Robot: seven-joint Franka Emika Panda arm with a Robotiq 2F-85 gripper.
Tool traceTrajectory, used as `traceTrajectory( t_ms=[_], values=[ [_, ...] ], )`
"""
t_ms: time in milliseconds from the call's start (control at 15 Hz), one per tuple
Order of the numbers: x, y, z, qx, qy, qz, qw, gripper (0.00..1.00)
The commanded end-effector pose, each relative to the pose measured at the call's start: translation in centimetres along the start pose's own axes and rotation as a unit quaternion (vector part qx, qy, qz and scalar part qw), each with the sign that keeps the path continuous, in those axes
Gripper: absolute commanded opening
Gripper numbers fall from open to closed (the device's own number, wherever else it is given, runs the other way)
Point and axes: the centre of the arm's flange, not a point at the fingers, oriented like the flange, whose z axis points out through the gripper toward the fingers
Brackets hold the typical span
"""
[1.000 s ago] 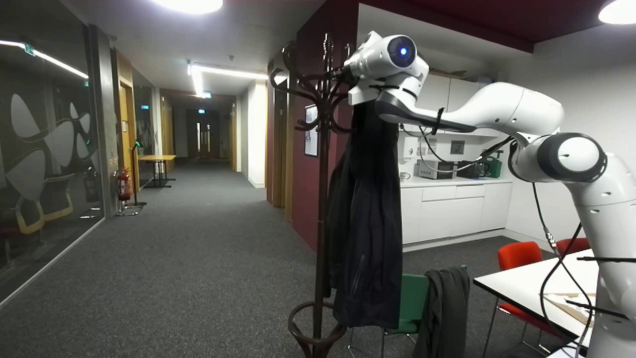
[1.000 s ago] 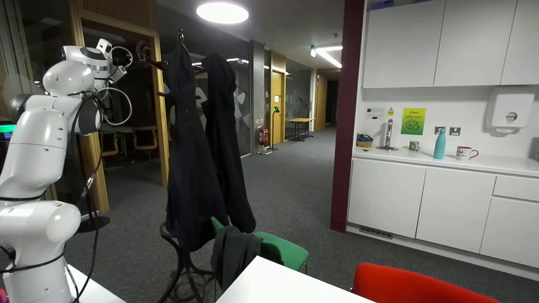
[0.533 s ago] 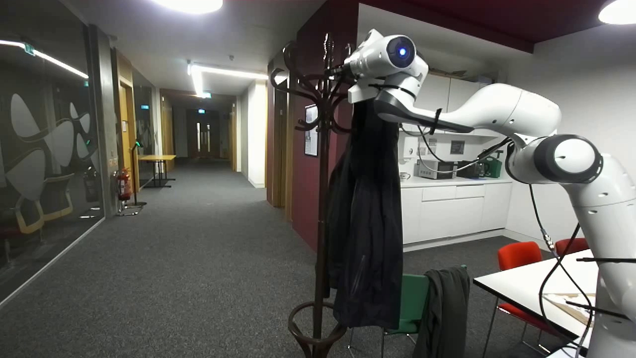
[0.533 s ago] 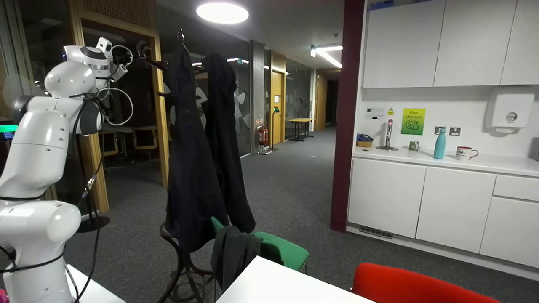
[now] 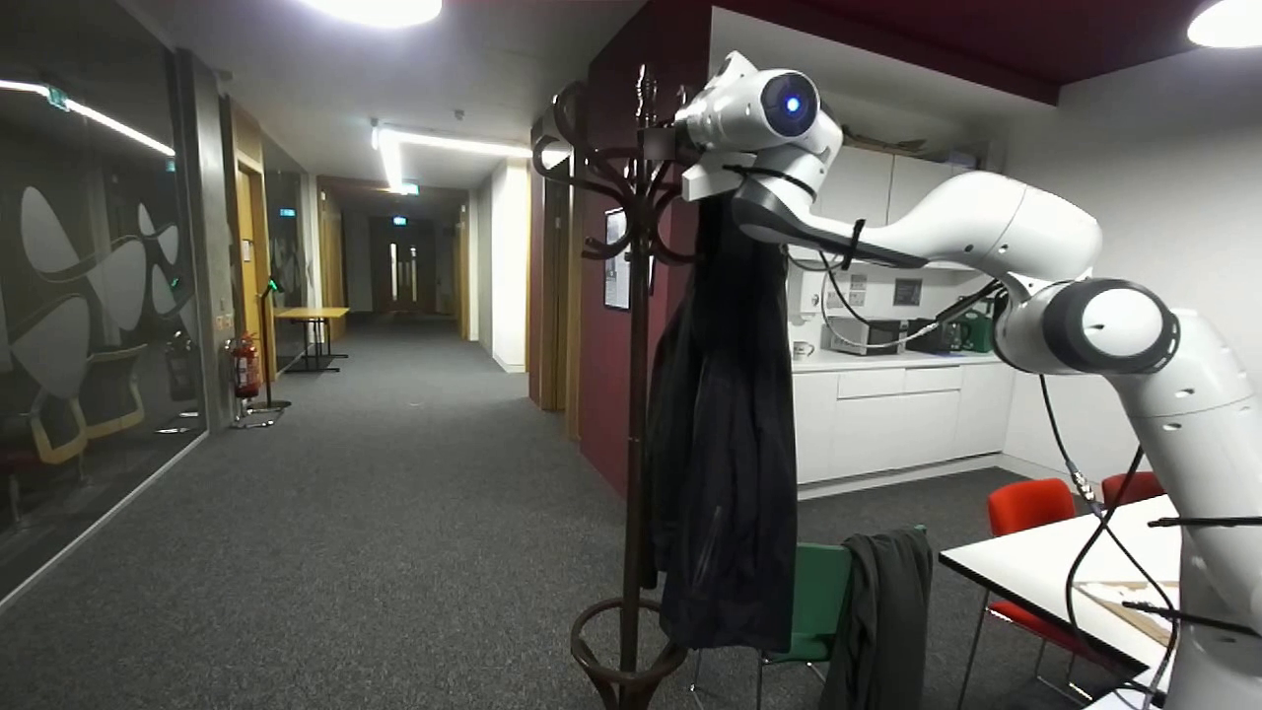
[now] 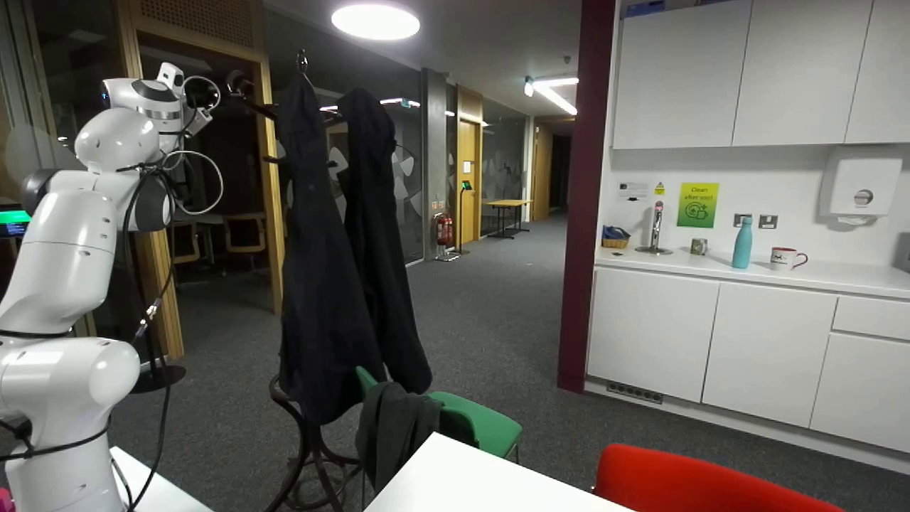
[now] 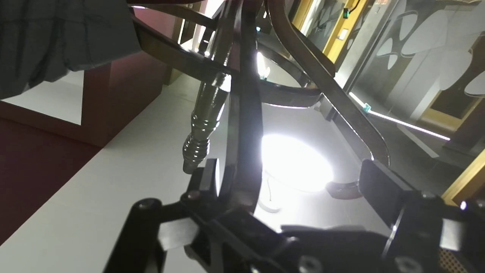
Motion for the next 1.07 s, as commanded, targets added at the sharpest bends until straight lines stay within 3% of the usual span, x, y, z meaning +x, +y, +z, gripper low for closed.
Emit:
traceTrajectory(
  t_ms=[0,1000],
  values=[
    [2.2,-1.5,1.3,0.014,0.020,-0.010,0.9996,1.00],
    [1.6,-5.0,0.7,0.050,0.011,-0.018,0.9985,1.00]
  ],
)
